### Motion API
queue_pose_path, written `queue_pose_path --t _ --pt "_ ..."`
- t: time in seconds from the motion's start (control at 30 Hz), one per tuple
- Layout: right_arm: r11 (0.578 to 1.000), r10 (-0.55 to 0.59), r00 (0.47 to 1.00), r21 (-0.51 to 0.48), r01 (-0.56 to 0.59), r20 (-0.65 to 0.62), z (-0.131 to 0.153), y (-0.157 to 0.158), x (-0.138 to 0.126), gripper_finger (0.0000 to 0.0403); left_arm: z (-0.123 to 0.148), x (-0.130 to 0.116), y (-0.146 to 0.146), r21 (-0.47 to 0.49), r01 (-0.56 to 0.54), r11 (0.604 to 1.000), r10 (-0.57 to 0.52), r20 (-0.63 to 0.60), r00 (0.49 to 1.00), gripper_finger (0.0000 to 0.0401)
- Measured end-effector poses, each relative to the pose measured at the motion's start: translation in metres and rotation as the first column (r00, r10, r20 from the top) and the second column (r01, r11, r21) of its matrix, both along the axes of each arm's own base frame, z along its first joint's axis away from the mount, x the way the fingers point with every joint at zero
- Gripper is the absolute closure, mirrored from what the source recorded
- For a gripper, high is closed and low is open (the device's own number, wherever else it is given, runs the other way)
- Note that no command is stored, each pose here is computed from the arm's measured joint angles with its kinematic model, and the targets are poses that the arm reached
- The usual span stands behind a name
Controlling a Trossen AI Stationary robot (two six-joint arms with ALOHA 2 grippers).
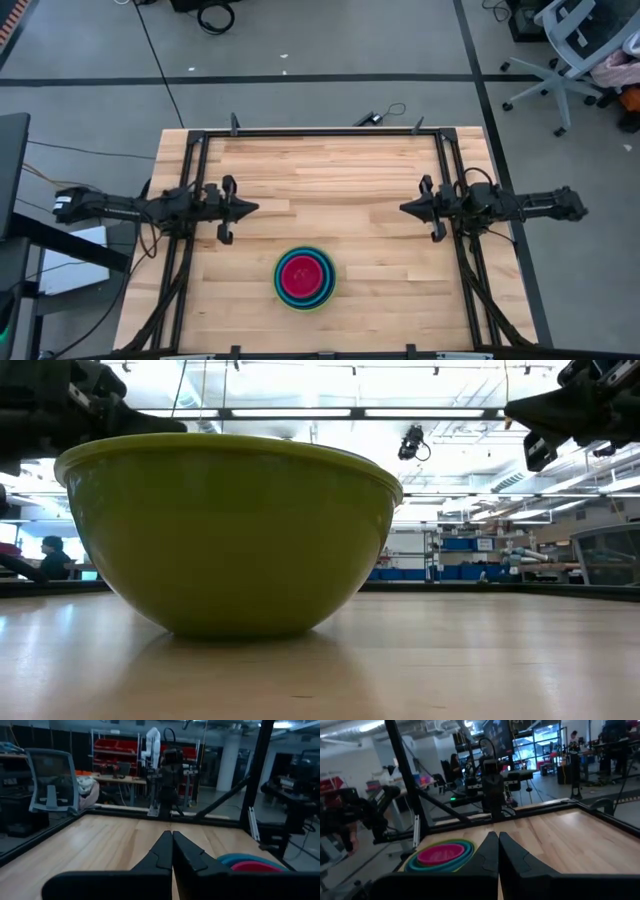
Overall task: Nest bowls inside each other
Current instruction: Return to Home Position
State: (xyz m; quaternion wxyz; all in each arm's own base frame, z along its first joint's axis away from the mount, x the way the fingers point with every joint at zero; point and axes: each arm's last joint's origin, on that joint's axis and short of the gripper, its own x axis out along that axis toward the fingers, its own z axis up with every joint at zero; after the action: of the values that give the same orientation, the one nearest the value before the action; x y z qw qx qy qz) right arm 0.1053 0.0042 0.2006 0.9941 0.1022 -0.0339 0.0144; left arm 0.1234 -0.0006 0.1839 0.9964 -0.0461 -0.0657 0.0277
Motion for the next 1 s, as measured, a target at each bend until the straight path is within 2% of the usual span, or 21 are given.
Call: queue_pose_path --t 0.27,0.43,0.73,0.83,1.0 --pt "0.998 0.011 1.0 0.065 -0.012 0.019 -0.017 -0.002 -0.003 0.0398 -0.005 -0.004 0.001 -0.011 -0.021 1.0 0.021 -0.022 1.0 0.0394" --pt "0.998 0.024 0.999 0.064 -0.027 0.04 -0.023 -0.001 -0.004 0.0398 -0.013 -0.003 0.001 -0.017 -0.022 1.0 0.02 -0.098 0.995 0.0394" --pt "0.999 0.006 0.999 0.044 -0.008 0.04 -0.023 -0.002 -0.004 0.0394 -0.018 -0.003 -0.001 -0.034 -0.005 0.999 0.0 -0.154 0.988 0.0394" --pt "0.999 -0.005 0.999 0.033 0.004 0.043 -0.023 -0.002 -0.004 0.0388 -0.016 -0.003 -0.003 -0.013 0.01 1.0 -0.012 -0.128 0.992 0.0394" --pt "0.998 -0.002 0.999 0.064 0.0 0.042 -0.023 -0.002 -0.004 0.038 -0.008 -0.006 -0.002 0.082 0.005 0.997 0.0 -0.054 0.999 0.0394"
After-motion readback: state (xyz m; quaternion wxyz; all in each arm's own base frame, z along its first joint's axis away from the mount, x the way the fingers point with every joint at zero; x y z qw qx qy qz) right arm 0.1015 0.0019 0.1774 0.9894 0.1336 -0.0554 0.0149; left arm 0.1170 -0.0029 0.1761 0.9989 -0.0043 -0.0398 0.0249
